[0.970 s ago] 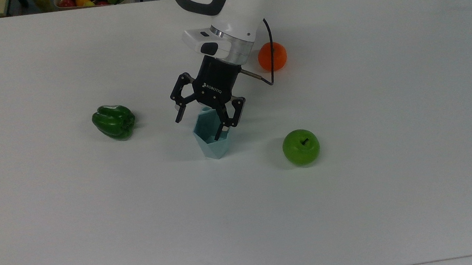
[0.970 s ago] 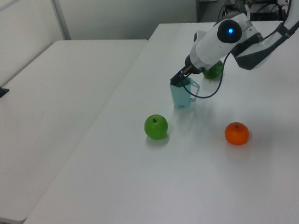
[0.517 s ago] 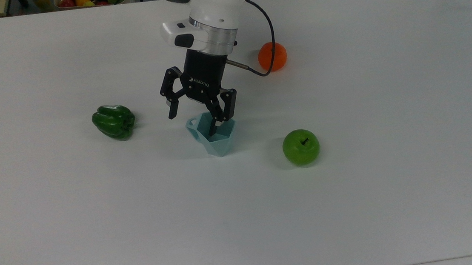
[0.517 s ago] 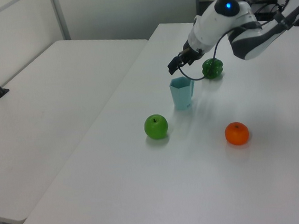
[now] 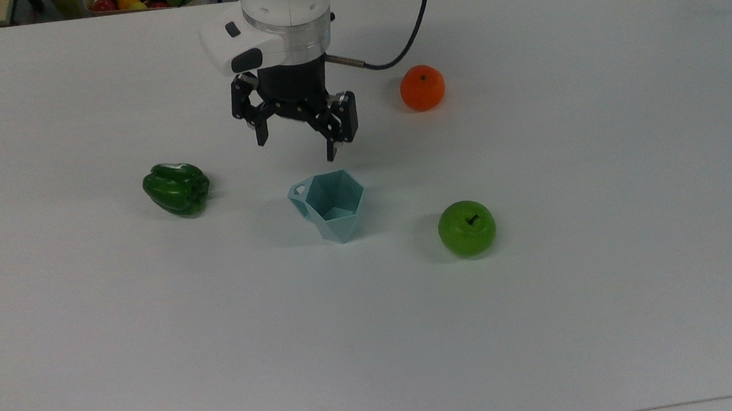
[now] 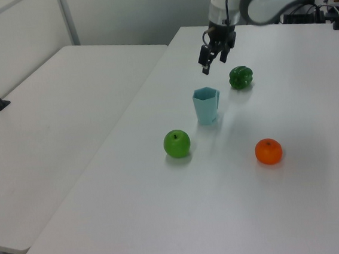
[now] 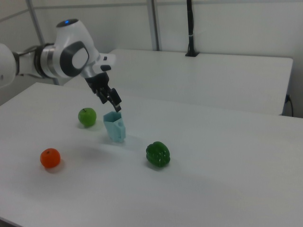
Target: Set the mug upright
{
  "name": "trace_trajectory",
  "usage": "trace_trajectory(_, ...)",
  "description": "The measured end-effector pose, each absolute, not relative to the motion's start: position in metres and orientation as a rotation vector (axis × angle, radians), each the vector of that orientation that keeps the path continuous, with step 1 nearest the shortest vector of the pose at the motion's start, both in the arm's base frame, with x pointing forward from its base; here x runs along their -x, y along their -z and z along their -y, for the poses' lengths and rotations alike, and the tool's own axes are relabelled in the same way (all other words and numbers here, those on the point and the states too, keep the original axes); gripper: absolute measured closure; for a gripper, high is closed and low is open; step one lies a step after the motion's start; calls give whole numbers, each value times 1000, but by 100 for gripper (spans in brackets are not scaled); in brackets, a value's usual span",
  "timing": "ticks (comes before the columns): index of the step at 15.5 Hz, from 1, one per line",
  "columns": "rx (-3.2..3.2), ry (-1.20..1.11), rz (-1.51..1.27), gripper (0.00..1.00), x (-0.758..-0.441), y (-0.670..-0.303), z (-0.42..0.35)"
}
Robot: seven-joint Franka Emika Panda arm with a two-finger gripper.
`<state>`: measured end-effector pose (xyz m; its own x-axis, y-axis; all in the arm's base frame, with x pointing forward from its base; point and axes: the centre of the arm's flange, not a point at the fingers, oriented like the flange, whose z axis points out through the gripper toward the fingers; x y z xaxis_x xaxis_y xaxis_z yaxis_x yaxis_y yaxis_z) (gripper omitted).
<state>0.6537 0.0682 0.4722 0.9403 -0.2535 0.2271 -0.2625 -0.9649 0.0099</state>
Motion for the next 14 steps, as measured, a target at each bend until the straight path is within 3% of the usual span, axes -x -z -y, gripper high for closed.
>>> trace_trajectory(5,-3068,-157,68,0,-640,-504,-40)
trace_trajectory(10,-3116,-165,74,0,-618,-550,16)
trace_trajectory(14,-3113,-192,116,0,-613,-562,33)
